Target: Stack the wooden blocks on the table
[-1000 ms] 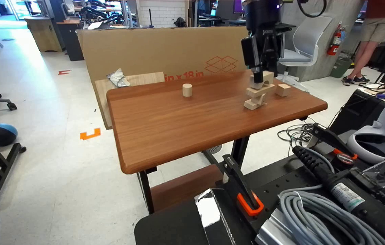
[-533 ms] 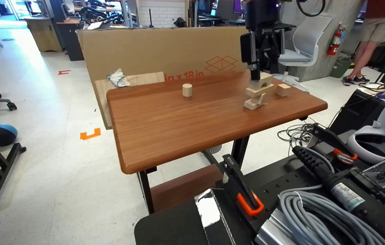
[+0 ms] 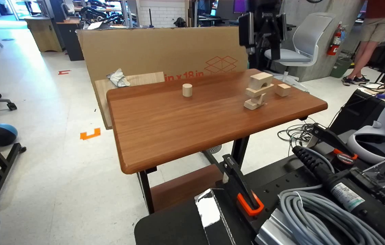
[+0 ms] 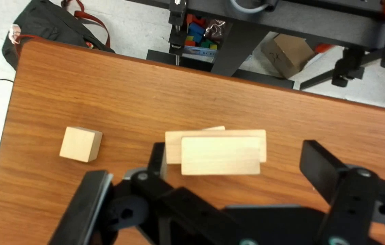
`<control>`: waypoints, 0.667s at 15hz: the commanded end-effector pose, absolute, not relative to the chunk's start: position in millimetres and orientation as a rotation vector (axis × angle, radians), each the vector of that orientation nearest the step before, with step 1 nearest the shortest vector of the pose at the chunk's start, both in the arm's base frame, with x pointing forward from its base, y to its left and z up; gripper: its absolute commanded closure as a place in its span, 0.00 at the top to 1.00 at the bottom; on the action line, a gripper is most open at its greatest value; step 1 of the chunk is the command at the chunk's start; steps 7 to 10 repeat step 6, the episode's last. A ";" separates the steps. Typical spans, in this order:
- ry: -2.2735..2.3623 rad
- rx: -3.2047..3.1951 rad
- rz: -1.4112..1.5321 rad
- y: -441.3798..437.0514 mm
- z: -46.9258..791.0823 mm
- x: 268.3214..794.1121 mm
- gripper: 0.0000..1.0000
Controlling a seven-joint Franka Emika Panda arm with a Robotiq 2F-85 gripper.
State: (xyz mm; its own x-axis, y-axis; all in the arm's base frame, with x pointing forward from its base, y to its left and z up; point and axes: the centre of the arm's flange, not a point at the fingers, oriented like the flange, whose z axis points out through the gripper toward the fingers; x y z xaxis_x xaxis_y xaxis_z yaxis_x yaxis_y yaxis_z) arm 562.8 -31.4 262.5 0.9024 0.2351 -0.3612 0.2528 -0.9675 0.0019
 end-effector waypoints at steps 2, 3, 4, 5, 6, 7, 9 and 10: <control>0.118 3.103 -0.518 -33.4 352.4 572.0 1.00; 0.246 3.073 -0.504 -30.2 319.1 570.7 1.00; 0.201 3.086 -0.501 -31.0 335.9 570.2 1.00; 0.177 3.094 -0.492 -32.0 346.7 569.4 1.00; 0.166 3.096 -0.490 -32.6 350.9 568.6 1.00; 0.166 3.096 -0.490 -32.6 350.9 568.6 1.00; 0.166 3.096 -0.490 -32.6 350.9 568.6 1.00; 0.166 3.096 -0.490 -32.6 350.9 568.6 1.00</control>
